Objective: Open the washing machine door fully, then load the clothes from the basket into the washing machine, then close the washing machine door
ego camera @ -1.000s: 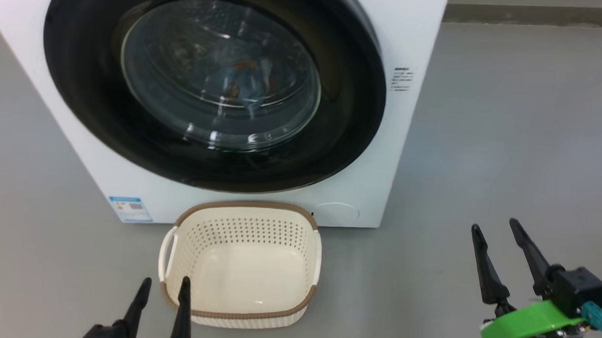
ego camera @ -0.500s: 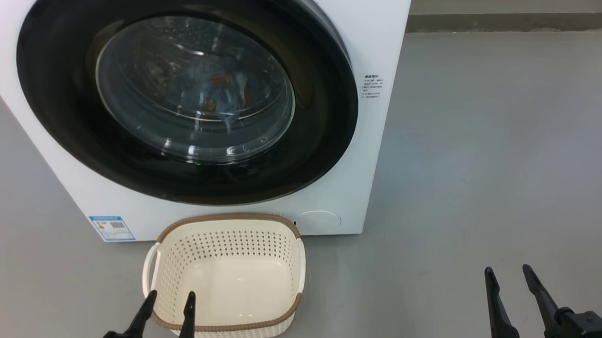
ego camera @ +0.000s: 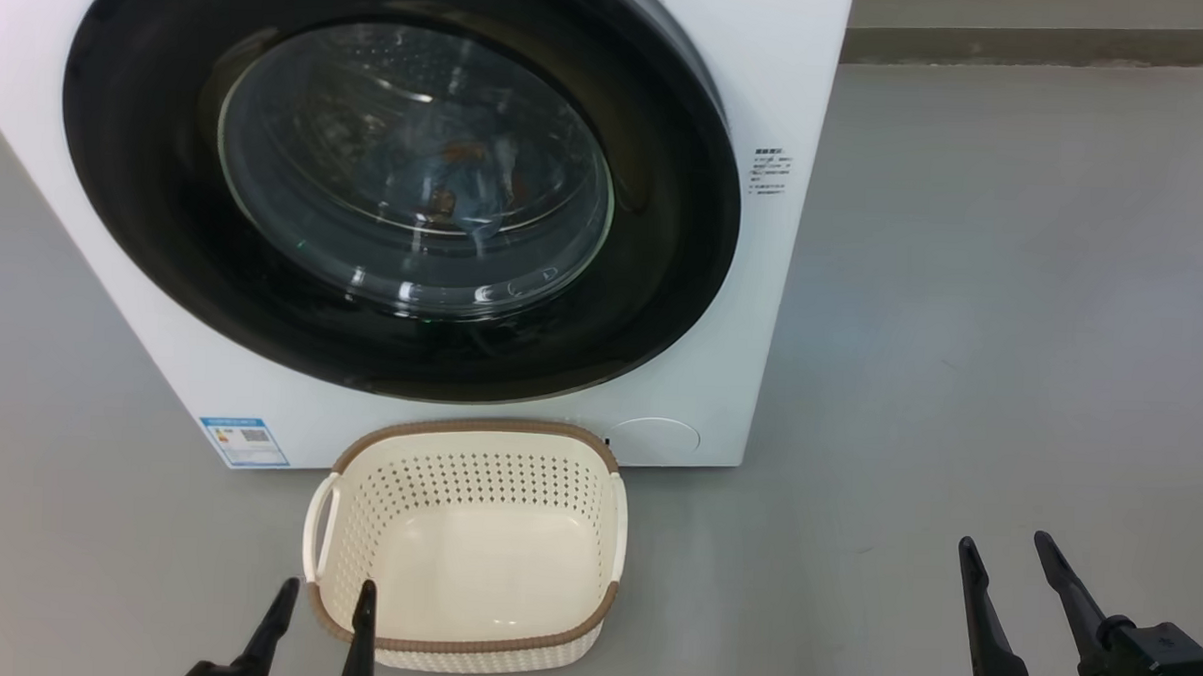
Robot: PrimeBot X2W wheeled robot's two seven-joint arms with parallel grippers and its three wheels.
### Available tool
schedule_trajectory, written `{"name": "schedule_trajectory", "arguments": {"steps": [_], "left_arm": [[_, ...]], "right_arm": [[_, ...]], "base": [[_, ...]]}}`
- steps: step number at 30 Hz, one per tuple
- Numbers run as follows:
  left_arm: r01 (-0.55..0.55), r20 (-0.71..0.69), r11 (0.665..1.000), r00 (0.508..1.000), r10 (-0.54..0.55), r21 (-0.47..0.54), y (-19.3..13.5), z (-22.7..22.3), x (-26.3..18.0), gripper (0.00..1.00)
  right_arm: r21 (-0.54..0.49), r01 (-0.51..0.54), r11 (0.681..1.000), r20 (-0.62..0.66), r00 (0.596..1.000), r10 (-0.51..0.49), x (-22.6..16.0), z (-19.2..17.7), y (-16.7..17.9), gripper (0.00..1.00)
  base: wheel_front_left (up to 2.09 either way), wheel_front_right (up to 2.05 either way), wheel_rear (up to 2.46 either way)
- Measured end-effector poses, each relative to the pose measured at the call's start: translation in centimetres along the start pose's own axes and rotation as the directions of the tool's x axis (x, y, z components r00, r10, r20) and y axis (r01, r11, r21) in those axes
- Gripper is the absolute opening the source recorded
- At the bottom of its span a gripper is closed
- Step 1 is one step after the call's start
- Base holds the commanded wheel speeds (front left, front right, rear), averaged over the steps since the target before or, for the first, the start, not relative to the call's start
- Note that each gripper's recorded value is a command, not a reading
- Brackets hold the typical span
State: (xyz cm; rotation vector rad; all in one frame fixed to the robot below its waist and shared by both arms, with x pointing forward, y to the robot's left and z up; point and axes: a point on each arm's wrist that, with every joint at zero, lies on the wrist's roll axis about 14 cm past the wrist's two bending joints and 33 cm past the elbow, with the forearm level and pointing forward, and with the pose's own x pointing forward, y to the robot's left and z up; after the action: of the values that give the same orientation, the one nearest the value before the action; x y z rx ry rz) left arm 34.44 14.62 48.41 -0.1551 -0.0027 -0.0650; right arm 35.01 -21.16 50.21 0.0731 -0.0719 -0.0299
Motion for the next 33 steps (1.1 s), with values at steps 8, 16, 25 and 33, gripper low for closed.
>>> {"name": "schedule_trajectory", "arguments": {"steps": [8,16,25,33], "left_arm": [[-0.031,-0.027,0.999,0.999,0.030,-0.010,0.8,-0.8,-0.6,0.00],[-0.055,-0.128,0.998,0.990,0.050,-0.035,1.1,-3.9,-2.0,0.00],[-0.089,-0.148,0.987,0.987,0.069,-0.135,1.5,-4.1,-2.0,0.00],[-0.116,-0.166,0.971,0.983,0.082,-0.208,1.8,-4.3,-2.0,0.00]], "right_arm": [[0.013,-0.021,1.000,-0.039,0.999,0.021,0.1,-1.3,0.9,0.00],[0.051,0.004,0.999,-0.129,0.992,0.002,-0.7,-4.0,0.7,0.00],[0.151,0.045,0.987,-0.142,0.990,-0.024,-0.8,-4.2,0.3,0.00],[0.225,0.074,0.971,-0.151,0.988,-0.040,-0.8,-4.3,0.1,0.00]], "base": [[0.00,0.00,0.00],[0.00,0.00,0.00],[0.00,0.00,0.00],[0.00,0.00,0.00]]}}
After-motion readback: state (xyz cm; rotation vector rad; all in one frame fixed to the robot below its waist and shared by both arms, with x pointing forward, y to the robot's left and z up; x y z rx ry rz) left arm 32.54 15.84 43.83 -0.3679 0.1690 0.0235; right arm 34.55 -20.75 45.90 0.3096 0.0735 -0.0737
